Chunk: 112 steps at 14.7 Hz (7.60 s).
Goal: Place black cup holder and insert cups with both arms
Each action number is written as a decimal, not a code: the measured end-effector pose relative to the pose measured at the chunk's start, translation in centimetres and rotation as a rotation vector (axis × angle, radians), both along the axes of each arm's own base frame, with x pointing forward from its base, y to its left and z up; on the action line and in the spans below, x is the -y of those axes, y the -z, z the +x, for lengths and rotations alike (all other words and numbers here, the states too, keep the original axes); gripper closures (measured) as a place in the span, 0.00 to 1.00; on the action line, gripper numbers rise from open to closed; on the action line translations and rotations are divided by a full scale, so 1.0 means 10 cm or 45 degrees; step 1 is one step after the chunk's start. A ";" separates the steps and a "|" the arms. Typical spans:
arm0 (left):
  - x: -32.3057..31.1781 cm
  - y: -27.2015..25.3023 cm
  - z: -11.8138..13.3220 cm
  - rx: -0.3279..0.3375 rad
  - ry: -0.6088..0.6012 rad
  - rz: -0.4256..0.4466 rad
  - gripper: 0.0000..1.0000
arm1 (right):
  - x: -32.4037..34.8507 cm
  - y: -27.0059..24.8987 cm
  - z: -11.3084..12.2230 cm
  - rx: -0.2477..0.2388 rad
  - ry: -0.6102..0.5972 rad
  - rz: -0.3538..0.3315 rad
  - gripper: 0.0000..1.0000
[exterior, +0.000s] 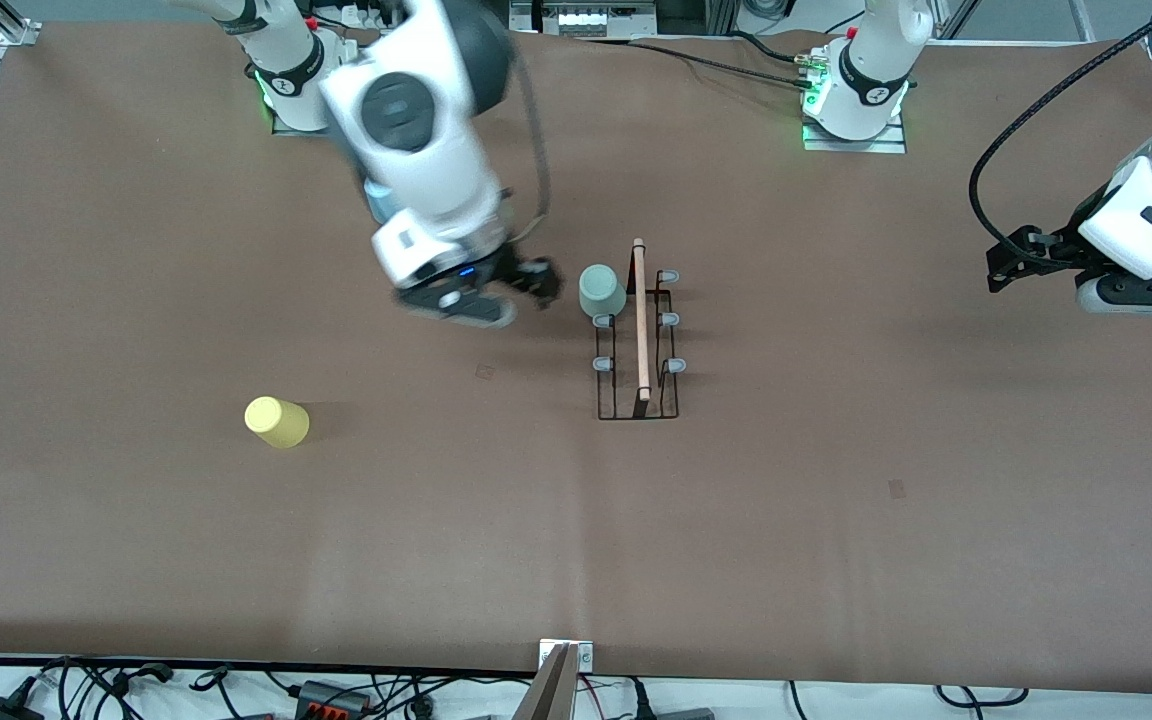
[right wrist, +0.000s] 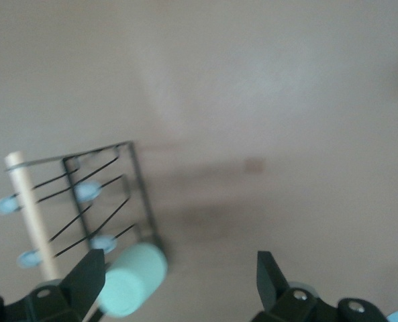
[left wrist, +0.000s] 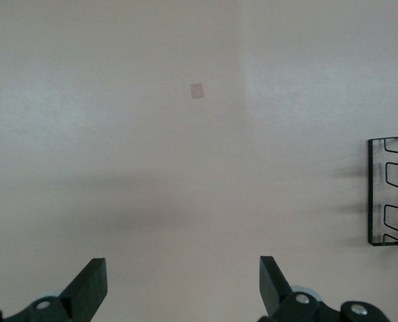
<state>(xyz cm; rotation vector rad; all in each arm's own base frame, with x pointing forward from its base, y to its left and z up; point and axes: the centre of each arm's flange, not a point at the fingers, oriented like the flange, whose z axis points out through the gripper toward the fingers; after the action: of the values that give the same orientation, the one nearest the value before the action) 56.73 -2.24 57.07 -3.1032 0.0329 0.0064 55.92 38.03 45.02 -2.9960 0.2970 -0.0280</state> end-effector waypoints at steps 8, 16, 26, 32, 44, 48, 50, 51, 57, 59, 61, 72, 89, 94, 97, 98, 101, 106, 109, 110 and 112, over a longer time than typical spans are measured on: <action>0.00 0.00 0.00 0.000 0.000 0.000 0.00 | 2.18 0.46 0.74 -0.032 -0.192 -0.126 0.00; 0.00 0.00 0.00 0.000 0.000 0.000 0.00 | 3.33 1.38 0.59 0.084 -0.161 -0.155 0.00; 0.00 0.00 0.00 -0.001 0.000 0.000 0.00 | 3.48 1.97 0.60 0.153 -0.132 -0.144 0.00; 0.00 0.00 0.00 -0.001 0.000 0.000 0.00 | 3.48 2.12 0.67 0.157 -0.133 -0.140 0.00; 0.00 0.00 0.00 -0.003 0.000 0.000 0.00 | 3.47 2.17 0.70 0.155 -0.163 -0.153 0.35; 0.00 0.01 0.00 -0.003 -0.001 0.000 0.00 | 3.45 2.15 0.73 0.167 -0.188 -0.154 0.35; 0.00 0.01 0.00 -0.003 -0.001 0.000 0.00 | 3.41 2.06 0.79 0.179 -0.201 -0.152 0.35; 0.00 0.01 0.00 -0.003 -0.001 0.000 0.00 | 3.35 1.98 0.83 0.166 -0.214 -0.151 0.35; -0.01 0.01 0.00 -0.004 -0.001 0.000 0.00 | 2.29 0.88 0.95 0.055 -0.263 -0.150 0.35; -0.01 0.01 0.00 -0.004 -0.001 0.000 0.00 | 1.83 0.67 0.87 0.043 -0.210 -0.145 0.35; -0.01 0.01 0.00 -0.004 -0.002 0.000 0.00 | 1.29 0.59 0.71 0.048 -0.142 -0.131 0.35; -0.01 0.01 0.00 -0.004 -0.002 0.000 0.00 | -0.96 0.37 0.13 0.017 -0.001 -0.007 0.35; -0.01 0.01 0.00 -0.004 -0.002 0.000 0.00 | -1.51 0.79 0.04 0.094 -0.013 0.030 0.35; -0.01 0.01 -0.01 -0.009 -0.002 0.000 0.00 | -1.56 0.90 0.02 0.095 -0.020 0.031 0.29; -0.02 0.02 -0.01 -0.015 -0.005 0.001 0.00 | -1.58 0.93 0.02 0.102 -0.023 0.039 0.03; -0.03 0.02 -0.01 -0.015 -0.006 0.001 0.00 | -1.59 0.94 0.01 0.102 -0.024 0.039 0.00; -0.03 0.02 -0.01 -0.015 -0.007 0.001 0.00 | -1.57 0.89 0.04 0.112 -0.019 0.044 0.00; -0.03 0.02 -0.01 -0.014 -0.007 0.001 0.00 | -0.80 0.26 0.34 0.144 0.003 0.019 0.00; -0.01 -0.01 -0.01 -0.007 -0.003 0.000 0.00 | 0.14 -0.27 0.44 0.096 -0.064 -0.059 0.00; -0.01 -0.02 -0.01 -0.005 -0.002 0.000 0.00 | 0.49 -0.42 0.46 0.072 -0.084 -0.085 0.00; 0.00 -0.03 -0.01 -0.003 -0.001 0.000 0.00 | 1.19 -0.66 0.49 0.016 -0.111 -0.128 0.00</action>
<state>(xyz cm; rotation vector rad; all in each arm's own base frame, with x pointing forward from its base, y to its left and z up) 56.66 -2.21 57.35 -3.1031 0.0319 0.0095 60.86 26.08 51.66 -3.1037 0.1685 -0.0544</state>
